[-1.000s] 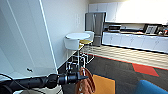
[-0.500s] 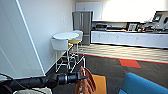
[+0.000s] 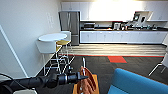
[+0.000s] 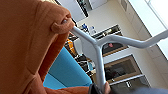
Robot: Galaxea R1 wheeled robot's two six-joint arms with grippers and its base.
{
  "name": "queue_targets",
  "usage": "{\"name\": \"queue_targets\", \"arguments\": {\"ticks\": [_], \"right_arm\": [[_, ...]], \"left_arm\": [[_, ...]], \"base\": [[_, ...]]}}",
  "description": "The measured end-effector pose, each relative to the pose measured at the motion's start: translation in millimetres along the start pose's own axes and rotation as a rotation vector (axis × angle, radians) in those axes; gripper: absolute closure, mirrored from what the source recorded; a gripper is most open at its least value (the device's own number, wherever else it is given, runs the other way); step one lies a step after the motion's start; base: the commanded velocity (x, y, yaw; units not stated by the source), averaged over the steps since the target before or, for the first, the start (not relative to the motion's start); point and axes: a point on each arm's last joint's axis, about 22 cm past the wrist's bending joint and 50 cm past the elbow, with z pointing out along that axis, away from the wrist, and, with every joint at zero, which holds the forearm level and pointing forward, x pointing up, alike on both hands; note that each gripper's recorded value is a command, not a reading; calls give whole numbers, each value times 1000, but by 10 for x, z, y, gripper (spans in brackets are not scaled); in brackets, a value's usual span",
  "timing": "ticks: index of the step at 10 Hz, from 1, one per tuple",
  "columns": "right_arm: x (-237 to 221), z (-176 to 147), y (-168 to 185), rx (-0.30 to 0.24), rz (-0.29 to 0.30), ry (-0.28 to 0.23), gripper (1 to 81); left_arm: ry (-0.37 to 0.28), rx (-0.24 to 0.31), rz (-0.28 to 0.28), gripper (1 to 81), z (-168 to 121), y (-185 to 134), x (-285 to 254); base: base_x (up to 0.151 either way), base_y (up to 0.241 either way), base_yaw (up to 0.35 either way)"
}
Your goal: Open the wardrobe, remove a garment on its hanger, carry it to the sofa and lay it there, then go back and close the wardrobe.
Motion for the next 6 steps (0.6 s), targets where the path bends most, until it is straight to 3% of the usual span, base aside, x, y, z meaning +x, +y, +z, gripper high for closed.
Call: {"name": "queue_targets", "arguments": {"ticks": [3,6], "right_arm": [[-2,-4,8,-2,1,-1,10],[-172,-53,20,-10,22,-42,10]], "left_arm": [[-4,-3,-2,811,13,1,-11],[-20,-1,-41,811,80,-192,-23]], "base": [[0,0,-339],[0,0,-339]]}}
